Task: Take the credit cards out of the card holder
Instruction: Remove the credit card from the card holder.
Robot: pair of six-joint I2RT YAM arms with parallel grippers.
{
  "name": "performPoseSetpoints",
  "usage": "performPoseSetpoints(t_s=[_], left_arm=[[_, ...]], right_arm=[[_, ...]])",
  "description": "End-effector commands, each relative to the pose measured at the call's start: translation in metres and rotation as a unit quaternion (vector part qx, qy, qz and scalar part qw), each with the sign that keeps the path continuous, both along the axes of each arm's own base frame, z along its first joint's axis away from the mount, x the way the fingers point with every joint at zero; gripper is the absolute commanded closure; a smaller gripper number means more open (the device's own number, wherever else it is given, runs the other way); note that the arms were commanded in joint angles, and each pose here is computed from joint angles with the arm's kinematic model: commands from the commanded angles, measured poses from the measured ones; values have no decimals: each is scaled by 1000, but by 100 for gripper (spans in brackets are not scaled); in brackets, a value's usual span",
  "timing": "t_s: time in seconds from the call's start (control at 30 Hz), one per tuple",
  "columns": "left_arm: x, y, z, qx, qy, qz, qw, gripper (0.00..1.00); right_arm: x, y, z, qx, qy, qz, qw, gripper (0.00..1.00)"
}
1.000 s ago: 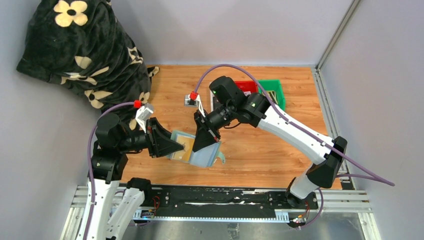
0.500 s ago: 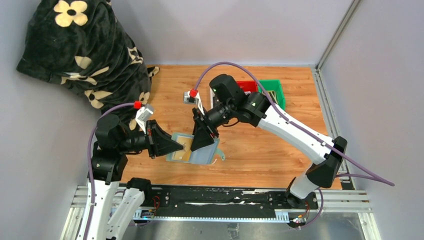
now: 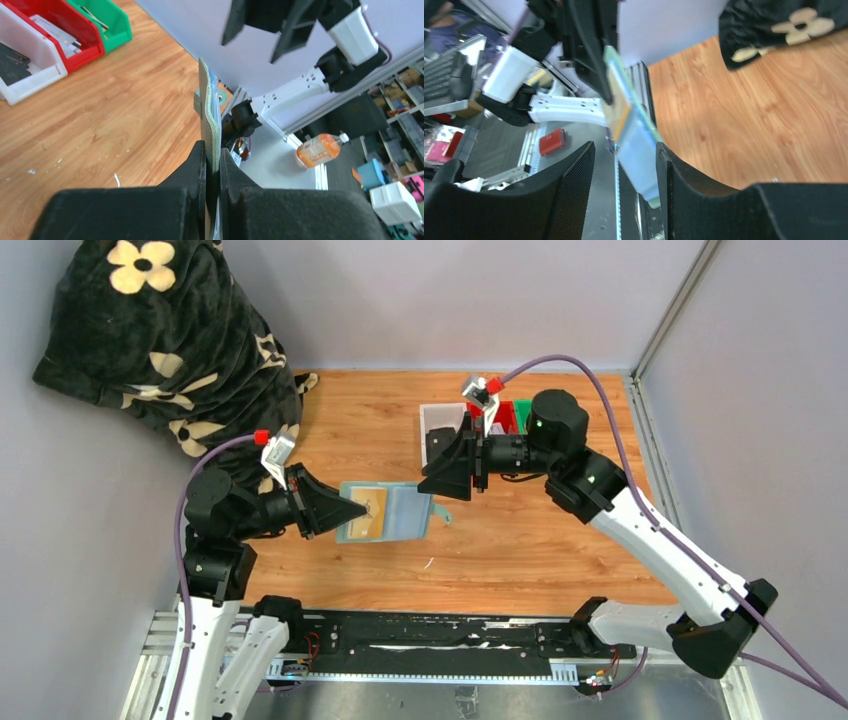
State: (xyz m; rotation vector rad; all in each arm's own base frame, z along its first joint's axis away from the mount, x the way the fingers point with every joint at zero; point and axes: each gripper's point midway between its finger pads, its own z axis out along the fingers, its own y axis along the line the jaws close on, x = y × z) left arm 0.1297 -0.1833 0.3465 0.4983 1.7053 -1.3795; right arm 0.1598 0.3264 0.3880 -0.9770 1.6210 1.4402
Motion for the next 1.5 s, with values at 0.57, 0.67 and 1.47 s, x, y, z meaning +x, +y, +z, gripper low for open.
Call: performPoseSetpoints(t_s=[0.57, 0.67, 1.47], left_arm=[[-5, -3, 35, -56, -4, -4, 998, 100], [-5, -3, 37, -58, -3, -4, 998, 100], [0, 0, 23, -44, -11, 18, 999, 99]], right_arm=[[-35, 49, -19, 44, 88, 74, 992, 55], [-35, 51, -22, 43, 92, 74, 992, 55], [-27, 94, -8, 109, 138, 89, 981, 88]])
